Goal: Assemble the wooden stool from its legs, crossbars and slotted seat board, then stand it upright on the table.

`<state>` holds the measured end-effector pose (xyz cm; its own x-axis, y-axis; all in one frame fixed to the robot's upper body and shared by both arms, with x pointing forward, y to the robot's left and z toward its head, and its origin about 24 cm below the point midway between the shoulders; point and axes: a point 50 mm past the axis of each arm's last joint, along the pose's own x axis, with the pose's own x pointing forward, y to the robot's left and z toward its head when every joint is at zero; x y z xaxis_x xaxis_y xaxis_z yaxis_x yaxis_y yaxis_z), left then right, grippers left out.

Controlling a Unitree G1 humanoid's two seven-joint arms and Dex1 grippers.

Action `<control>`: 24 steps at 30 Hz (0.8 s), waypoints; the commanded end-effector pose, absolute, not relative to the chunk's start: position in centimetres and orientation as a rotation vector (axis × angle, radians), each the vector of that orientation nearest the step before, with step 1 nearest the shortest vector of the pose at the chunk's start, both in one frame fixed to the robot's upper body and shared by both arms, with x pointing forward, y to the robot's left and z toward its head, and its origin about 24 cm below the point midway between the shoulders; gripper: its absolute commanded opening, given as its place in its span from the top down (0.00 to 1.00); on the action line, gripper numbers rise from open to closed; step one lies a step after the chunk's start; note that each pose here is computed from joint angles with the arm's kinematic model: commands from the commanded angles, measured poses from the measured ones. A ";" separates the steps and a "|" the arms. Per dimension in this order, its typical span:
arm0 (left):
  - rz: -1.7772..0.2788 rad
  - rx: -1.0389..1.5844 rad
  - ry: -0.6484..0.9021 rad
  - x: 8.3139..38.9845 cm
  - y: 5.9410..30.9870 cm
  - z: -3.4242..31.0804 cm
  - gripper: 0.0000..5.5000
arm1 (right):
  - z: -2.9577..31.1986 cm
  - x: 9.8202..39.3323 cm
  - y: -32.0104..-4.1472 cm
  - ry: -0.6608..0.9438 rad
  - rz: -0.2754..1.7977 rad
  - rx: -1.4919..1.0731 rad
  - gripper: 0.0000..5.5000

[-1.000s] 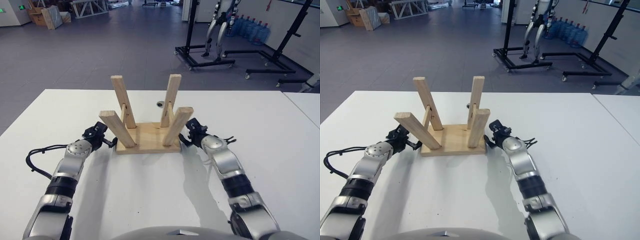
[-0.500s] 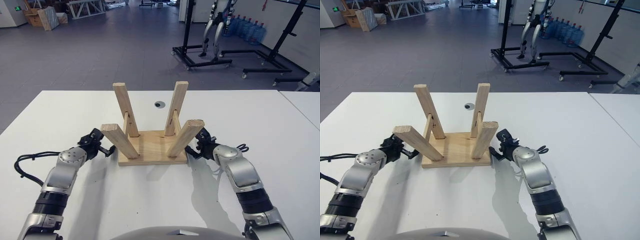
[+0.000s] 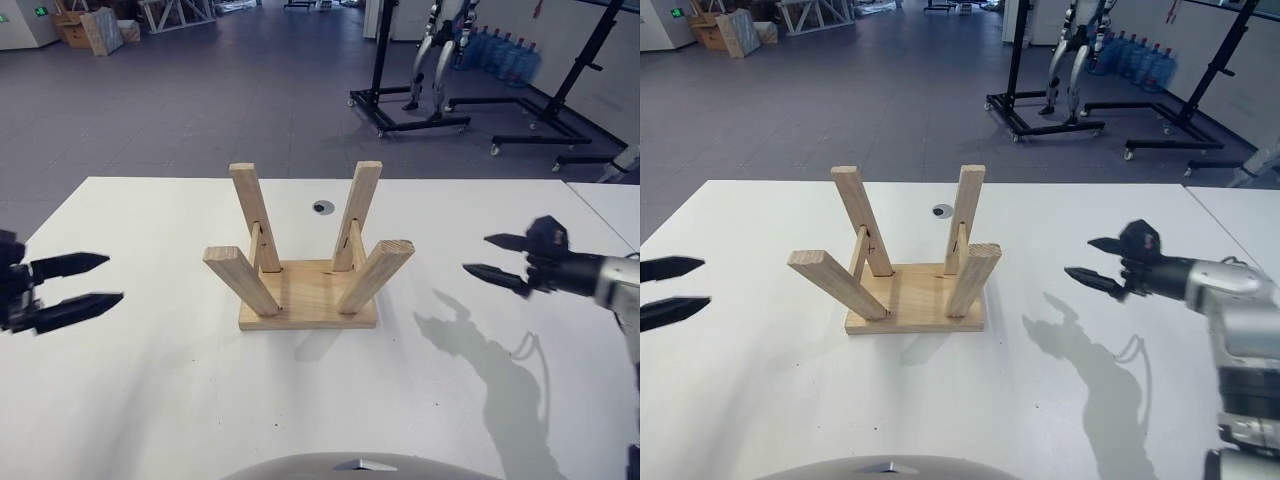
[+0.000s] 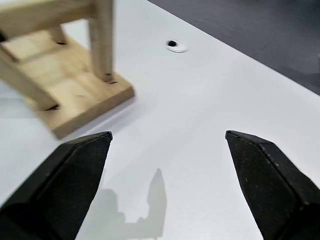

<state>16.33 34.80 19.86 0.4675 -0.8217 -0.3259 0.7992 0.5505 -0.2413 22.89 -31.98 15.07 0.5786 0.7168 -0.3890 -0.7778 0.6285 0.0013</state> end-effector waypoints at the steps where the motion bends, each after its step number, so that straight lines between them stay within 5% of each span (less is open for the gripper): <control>1: -1.147 -0.013 0.398 18.1 30.4 18.9 0.02 | 15.0 22.3 -28.1 0.241 1.137 -0.007 0.24; 9: -1.146 0.014 0.345 22.4 26.5 15.5 0.02 | 13.8 24.2 -20.2 0.096 1.305 0.079 0.24; 17: -1.304 -0.040 0.250 22.3 21.6 16.7 0.02 | 14.6 23.5 -17.0 0.041 1.446 0.105 0.24; 24: -1.312 -0.085 0.214 22.6 21.2 17.3 0.05 | 14.8 25.3 -16.3 0.004 1.373 0.097 0.23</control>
<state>22.47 21.12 16.99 0.2332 -0.9668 -0.1043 0.9503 0.2493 -0.1866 24.84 -16.52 14.68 0.1875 0.9804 0.0612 -0.9794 0.1819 0.0874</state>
